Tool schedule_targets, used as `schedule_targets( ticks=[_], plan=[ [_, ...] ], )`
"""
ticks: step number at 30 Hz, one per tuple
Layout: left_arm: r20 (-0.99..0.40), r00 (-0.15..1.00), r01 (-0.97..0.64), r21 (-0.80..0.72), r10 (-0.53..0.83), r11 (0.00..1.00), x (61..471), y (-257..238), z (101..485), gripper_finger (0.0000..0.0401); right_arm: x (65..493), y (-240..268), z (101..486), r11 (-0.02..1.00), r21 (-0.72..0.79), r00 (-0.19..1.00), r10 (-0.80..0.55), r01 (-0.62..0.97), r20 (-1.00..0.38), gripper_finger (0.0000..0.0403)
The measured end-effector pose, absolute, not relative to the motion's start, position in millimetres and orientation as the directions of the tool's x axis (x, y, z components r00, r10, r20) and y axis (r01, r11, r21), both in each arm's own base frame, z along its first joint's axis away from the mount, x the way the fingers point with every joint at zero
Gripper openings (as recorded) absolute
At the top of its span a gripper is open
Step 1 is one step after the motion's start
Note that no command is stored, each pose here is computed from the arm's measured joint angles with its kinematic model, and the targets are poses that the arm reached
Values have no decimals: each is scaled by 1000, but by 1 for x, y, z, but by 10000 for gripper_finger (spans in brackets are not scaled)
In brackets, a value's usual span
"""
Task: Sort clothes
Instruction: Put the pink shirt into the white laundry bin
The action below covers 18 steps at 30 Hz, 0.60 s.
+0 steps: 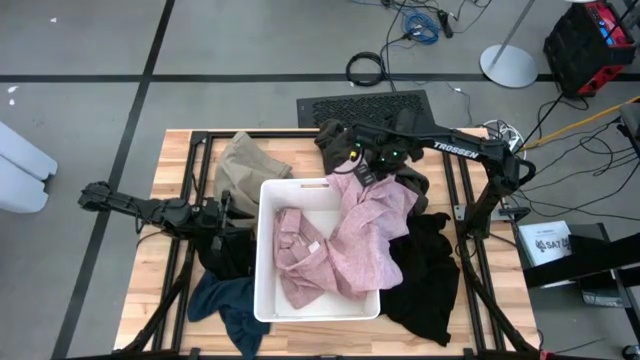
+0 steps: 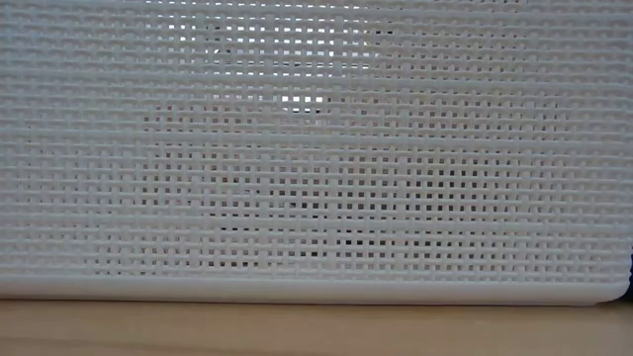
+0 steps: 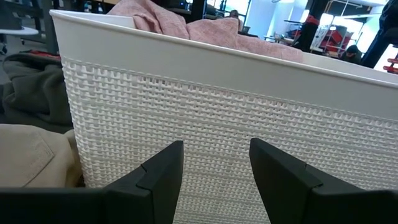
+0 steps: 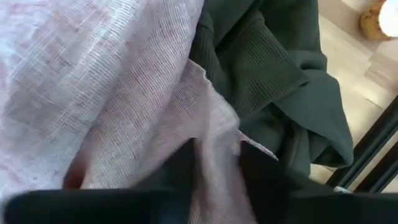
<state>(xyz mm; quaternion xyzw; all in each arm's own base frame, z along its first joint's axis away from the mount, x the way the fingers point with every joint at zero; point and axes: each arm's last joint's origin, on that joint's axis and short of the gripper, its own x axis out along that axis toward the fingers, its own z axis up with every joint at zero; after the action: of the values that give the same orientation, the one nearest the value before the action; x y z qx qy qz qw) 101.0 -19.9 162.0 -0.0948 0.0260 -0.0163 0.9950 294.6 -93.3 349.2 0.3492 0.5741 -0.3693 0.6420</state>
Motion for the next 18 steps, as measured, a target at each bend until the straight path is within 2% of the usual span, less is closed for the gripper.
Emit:
schedule_targets(
  ticks=[2,7,12,18],
  plan=[
    [-48,998,28,-190,-37,981,101,-20,162,193,295,-93,352,501,34,84,-78,865,-993,16],
    [-48,998,28,-190,-38,981,101,-20,162,193,297,-93,372,520,120,187,-79,846,-979,3],
    [-48,998,28,-188,-37,982,101,-20,162,193,299,-92,424,578,304,450,-125,757,-884,1],
    [-50,998,27,-187,-37,982,101,-20,162,193,294,-81,499,704,528,808,-111,474,-578,0]
  ],
)
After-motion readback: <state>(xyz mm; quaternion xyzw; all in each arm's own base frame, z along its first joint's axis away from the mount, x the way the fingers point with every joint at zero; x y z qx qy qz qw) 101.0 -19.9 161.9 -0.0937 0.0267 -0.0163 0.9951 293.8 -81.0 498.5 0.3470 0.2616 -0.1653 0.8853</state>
